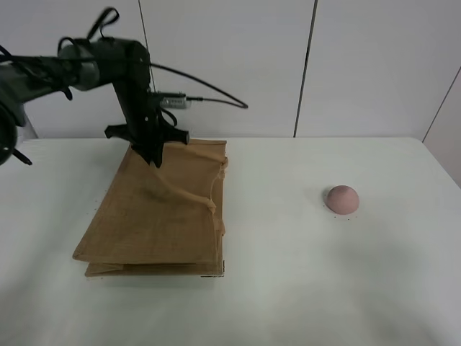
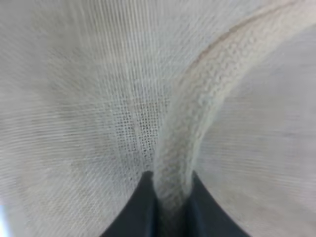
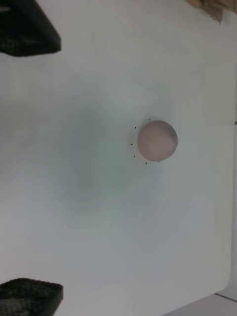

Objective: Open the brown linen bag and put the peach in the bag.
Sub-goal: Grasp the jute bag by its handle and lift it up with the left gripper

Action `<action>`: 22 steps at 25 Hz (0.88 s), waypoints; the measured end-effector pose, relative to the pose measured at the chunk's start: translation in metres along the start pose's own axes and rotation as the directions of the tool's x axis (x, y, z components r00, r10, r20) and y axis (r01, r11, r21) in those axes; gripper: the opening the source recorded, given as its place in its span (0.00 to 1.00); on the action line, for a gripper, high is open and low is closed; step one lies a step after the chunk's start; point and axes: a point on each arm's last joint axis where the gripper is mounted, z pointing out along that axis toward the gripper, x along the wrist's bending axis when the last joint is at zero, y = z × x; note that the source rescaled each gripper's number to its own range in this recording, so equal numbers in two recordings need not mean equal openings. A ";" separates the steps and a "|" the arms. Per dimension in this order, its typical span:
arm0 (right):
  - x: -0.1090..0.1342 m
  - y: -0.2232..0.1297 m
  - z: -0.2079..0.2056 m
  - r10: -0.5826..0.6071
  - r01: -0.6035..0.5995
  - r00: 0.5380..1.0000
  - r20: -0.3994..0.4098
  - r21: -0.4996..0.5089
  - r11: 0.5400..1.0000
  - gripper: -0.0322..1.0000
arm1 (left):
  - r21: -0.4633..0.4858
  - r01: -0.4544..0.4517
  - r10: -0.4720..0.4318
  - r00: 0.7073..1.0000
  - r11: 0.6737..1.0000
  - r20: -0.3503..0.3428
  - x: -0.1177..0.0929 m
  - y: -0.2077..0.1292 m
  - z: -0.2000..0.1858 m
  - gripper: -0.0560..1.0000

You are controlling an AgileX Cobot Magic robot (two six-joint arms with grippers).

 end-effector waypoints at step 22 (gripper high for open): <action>0.000 0.000 0.000 0.000 0.000 1.000 0.000 0.000 1.000 1.00 | -0.421 -0.056 0.078 0.996 0.905 0.035 0.019 -0.055 -0.210 0.05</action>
